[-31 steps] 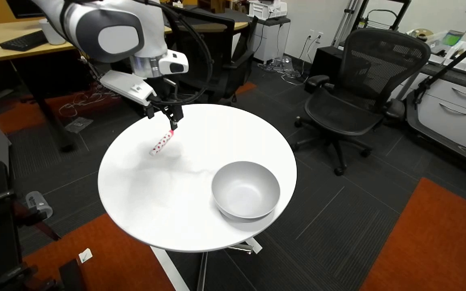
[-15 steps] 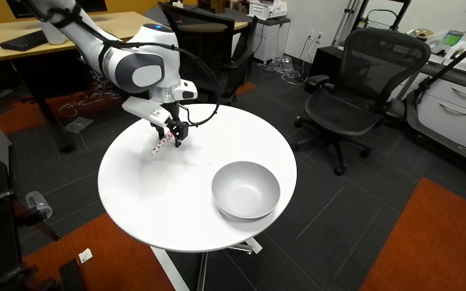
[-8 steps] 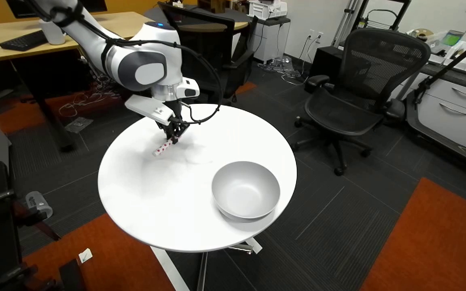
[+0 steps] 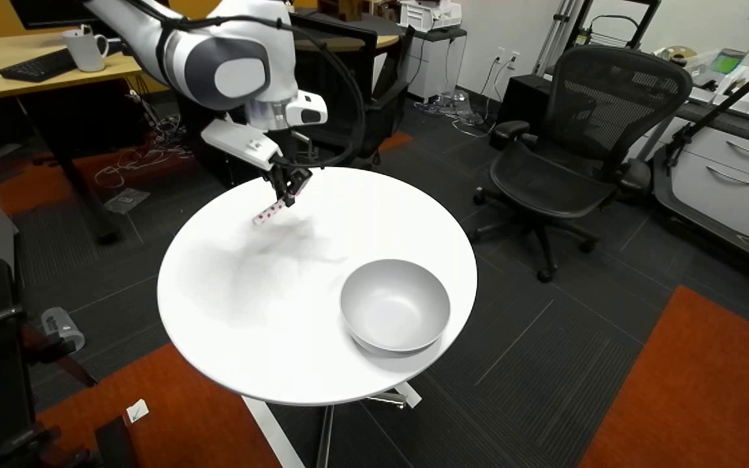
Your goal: Move the marker to the right side of the table
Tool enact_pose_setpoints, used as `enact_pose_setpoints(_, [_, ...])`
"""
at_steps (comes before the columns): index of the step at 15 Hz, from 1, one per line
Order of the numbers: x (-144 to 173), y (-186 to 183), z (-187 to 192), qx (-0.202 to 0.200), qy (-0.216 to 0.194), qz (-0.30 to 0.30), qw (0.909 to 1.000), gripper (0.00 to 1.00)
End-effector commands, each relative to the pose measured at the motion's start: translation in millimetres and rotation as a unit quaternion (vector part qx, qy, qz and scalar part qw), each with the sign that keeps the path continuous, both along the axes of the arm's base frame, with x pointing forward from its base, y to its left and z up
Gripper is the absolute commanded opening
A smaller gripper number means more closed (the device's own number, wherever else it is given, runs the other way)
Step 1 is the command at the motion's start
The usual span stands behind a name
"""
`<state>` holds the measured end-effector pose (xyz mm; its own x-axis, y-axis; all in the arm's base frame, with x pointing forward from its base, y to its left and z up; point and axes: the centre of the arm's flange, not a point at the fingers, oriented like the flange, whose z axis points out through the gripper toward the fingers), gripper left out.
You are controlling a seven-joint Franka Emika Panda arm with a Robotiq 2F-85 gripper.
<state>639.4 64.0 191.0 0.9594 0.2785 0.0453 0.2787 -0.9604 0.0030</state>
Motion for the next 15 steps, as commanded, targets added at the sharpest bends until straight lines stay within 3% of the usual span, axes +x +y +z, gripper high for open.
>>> enact_pose_setpoints(1, [-21,-17,73,-0.012,-0.006,-0.086,0.9962,0.05])
enact_pose_setpoints(4, [-40,-46,99,-0.015,-0.006,-0.171,0.9851,0.05])
enact_pose_setpoints(8, [-69,-88,102,-0.012,0.001,-0.278,0.9605,0.05])
enact_pose_setpoints(12, [-106,-130,80,-0.013,0.021,-0.380,0.9248,0.05])
enact_pose_setpoints(15, [-128,-159,57,-0.007,0.038,-0.453,0.8908,0.05])
